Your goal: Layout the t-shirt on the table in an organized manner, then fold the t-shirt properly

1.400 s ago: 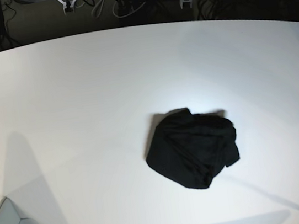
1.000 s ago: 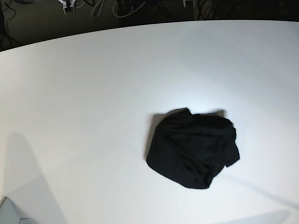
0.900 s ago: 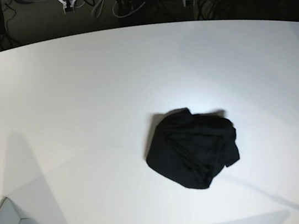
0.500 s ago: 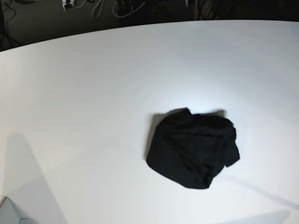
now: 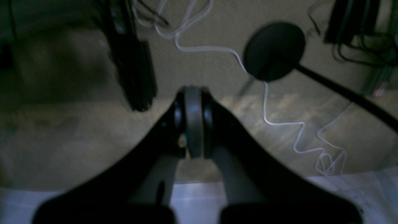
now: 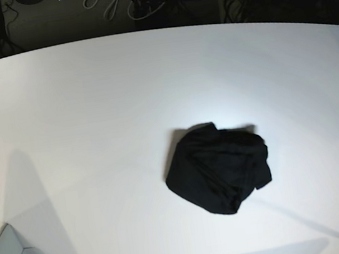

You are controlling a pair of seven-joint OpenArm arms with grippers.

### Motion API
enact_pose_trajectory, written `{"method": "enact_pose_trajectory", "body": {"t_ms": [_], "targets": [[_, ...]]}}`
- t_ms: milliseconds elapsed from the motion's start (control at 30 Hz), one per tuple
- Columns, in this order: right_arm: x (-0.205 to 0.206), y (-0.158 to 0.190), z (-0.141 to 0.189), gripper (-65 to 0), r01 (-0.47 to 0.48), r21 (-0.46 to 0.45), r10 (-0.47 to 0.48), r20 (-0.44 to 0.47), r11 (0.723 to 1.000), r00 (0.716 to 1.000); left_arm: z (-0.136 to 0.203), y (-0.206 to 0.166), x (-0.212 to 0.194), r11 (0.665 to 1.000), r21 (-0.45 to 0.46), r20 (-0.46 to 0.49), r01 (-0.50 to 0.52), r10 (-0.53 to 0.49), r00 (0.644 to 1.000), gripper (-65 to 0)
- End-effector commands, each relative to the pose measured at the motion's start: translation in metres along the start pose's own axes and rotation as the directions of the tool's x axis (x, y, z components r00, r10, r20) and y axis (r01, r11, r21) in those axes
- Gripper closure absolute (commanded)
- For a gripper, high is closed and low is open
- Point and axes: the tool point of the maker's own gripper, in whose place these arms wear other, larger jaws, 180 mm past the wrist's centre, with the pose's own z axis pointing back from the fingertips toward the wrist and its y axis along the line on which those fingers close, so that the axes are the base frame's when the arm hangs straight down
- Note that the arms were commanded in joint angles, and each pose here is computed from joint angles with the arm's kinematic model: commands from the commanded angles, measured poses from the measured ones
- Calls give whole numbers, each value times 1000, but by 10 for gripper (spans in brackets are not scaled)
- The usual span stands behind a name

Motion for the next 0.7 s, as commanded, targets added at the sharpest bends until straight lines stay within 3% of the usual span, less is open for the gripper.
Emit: {"method": "enact_pose_trajectory", "body": {"t_ms": [0,233,333,467,667], "targets": [[-4,-7,8,0,-9,-6,9,19,1000,1000,7,4,7,1000,3,53,6,-6,999,-1],[15,-34,62,0,-28,-48,36,183,998,982,64,10,31,999,-26,248,-26,32,968,-1],[56,-51,100,0,-14,-89,42,322,996,946,102,12,65,997,-65,371,-47,68,926,-1],[116,-67,156,0,-8,-135,75,500,991,863,160,10,107,993,-120,513,-22,81,855,-1],[200,-66,229,0,-3,-161,118,712,987,693,247,-9,165,974,-222,678,40,125,724,-1]]}}
